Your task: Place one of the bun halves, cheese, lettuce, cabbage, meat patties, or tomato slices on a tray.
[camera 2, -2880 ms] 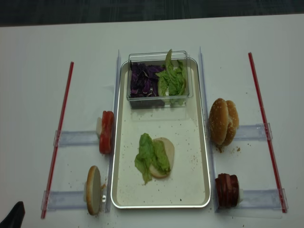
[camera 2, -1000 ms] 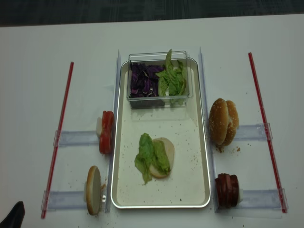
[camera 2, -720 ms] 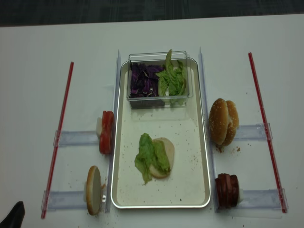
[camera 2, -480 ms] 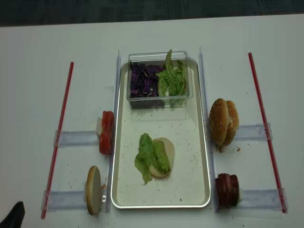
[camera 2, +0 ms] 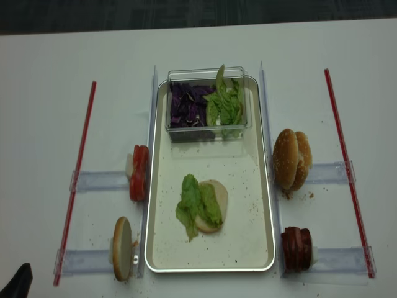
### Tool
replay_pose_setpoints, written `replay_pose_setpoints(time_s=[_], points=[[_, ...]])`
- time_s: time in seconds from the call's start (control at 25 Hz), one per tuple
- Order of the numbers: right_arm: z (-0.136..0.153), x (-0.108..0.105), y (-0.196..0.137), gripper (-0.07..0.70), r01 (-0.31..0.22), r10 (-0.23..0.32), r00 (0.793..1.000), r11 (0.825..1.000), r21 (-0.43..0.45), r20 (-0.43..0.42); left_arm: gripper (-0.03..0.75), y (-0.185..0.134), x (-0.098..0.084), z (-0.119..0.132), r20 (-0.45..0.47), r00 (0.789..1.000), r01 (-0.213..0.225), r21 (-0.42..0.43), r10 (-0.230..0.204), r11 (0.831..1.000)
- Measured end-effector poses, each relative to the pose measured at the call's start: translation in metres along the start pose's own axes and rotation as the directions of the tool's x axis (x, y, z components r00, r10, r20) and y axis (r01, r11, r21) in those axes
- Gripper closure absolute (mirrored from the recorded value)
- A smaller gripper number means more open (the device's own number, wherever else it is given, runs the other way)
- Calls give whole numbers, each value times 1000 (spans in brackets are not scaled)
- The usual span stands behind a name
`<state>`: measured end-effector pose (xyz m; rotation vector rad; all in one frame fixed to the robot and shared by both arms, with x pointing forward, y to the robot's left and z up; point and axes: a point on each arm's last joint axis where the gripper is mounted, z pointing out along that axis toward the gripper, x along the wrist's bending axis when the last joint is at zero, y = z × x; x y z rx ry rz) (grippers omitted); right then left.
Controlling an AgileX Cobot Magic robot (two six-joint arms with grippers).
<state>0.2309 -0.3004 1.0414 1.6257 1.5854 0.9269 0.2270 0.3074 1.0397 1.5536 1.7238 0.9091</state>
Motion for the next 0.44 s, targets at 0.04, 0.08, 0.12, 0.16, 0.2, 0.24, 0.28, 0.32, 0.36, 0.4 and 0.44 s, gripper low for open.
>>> replay_pose_setpoints(time_s=[0.04,0.08,0.12,0.16,0.2,0.24,0.28,0.32,0.36,0.4,0.44], points=[[0,0,0,-48,0,0,1000,1000,0,0,97,0,0,0,0,1000,0,0,0,1000],[0,0,0,-48,0,0,1000,1000,0,0,97,0,0,0,0,1000,0,0,0,1000],[0,0,0,-48,-2,2,1000,1000,0,0,97,0,0,0,0,1000,0,0,0,1000],[0,0,0,-48,-2,2,1000,1000,0,0,97,0,0,0,0,1000,0,0,0,1000],[0,0,0,-48,-2,2,1000,1000,0,0,97,0,0,0,0,1000,0,0,0,1000],[0,0,0,-48,-2,2,1000,1000,0,0,97,0,0,0,0,1000,0,0,0,1000],[0,0,0,-48,-2,2,1000,1000,0,0,97,0,0,0,0,1000,0,0,0,1000],[0,0,0,-48,-2,2,1000,1000,0,0,97,0,0,0,0,1000,0,0,0,1000],[0,0,0,-48,-2,2,1000,1000,0,0,97,0,0,0,0,1000,0,0,0,1000],[0,0,0,-48,-2,2,1000,1000,0,0,97,0,0,0,0,1000,0,0,0,1000],[0,0,0,-48,-2,2,1000,1000,0,0,97,0,0,0,0,1000,0,0,0,1000]])
